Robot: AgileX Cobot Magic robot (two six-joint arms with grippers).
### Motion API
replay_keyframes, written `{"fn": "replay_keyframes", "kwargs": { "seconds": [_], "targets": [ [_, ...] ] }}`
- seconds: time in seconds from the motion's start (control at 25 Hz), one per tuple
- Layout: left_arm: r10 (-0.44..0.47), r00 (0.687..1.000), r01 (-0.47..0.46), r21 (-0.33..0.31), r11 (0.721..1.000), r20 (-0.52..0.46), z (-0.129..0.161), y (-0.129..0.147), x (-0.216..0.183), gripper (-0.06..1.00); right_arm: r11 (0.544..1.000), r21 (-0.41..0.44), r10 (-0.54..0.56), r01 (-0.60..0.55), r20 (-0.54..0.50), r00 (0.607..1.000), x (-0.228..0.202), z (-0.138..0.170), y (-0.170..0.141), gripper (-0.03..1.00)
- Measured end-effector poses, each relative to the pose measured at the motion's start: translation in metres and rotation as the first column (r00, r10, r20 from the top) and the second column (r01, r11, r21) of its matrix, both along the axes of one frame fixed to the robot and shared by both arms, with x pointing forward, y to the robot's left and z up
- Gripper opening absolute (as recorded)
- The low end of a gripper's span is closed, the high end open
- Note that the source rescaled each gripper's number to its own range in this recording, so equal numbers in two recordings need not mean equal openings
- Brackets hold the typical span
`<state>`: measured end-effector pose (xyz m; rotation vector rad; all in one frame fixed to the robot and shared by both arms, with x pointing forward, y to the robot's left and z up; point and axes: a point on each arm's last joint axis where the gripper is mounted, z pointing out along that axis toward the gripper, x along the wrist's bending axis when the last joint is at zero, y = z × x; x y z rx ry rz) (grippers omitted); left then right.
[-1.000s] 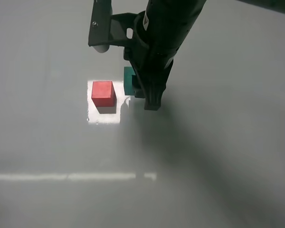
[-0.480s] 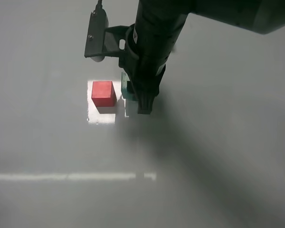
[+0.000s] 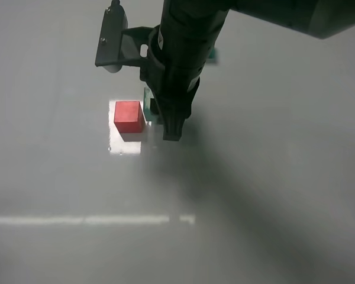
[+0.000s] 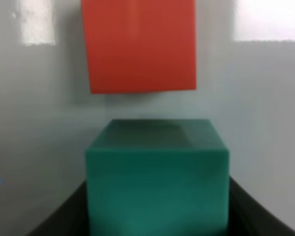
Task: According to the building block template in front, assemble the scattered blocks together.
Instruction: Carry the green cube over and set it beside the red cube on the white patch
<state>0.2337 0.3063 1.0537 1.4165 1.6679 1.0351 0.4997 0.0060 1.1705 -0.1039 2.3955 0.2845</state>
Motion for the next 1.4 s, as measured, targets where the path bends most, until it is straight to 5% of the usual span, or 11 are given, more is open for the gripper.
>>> {"fn": "replay_keyframes", "kwargs": {
  "seconds": [1.4],
  "targets": [
    [0.000, 1.000, 0.000, 0.000, 1.000, 0.000, 0.000, 0.000, 0.000, 0.53, 1.000, 0.002, 0.017, -0.017, 0.004, 1.000, 0.004, -0.012, 0.013, 0.00]
  ]
}}
